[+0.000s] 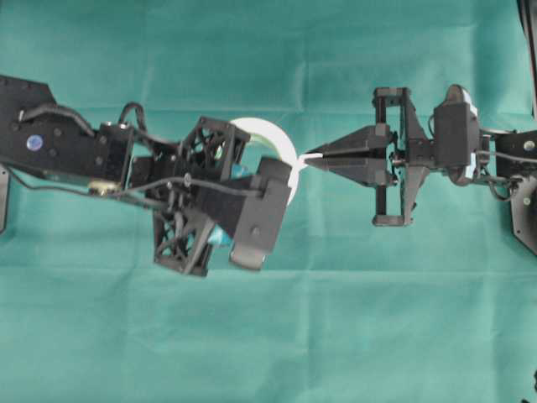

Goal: Peel off the duct tape with your right arm.
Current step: 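Pull the left gripper with the roll away from the right gripper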

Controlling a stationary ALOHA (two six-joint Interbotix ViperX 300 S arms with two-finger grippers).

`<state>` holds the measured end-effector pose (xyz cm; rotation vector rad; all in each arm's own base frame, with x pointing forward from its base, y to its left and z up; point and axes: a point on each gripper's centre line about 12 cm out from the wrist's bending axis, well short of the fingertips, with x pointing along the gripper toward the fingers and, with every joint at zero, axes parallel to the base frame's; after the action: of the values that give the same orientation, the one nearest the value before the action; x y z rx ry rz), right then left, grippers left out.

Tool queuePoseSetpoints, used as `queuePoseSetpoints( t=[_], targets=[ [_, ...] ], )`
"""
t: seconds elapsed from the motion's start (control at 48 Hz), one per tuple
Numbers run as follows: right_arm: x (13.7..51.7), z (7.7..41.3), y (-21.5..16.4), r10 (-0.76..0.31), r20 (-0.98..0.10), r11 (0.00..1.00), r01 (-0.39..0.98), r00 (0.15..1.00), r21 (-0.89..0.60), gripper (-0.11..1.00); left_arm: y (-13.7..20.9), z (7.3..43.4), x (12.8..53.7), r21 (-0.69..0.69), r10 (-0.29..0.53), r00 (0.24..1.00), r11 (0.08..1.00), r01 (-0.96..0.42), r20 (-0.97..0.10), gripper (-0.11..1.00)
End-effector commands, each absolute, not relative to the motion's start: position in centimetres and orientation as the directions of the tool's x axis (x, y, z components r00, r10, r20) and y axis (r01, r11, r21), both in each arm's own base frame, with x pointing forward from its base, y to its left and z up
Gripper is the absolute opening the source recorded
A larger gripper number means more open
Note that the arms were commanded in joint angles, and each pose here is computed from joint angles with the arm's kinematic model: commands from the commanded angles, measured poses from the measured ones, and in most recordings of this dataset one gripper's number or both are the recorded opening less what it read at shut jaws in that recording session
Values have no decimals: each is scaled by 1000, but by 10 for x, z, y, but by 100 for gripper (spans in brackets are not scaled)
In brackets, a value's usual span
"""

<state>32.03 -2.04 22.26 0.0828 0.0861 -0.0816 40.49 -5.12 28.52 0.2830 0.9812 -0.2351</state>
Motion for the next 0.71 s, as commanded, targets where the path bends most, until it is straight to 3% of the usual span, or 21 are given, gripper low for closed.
queuePoseSetpoints(
  t=[0.0,0.396,0.687],
  targets=[
    [320,228,-29,-108,-65,990,113,992,85,-9,-64,305,400,138,-94,577,928,347,-811,22],
    [318,225,-34,-128,-74,986,135,989,95,-9,-71,302,398,141,-105,570,918,370,-815,21],
    [317,225,-38,-144,-75,984,151,987,98,-9,-92,295,392,170,-136,554,869,465,-821,21]
  ],
)
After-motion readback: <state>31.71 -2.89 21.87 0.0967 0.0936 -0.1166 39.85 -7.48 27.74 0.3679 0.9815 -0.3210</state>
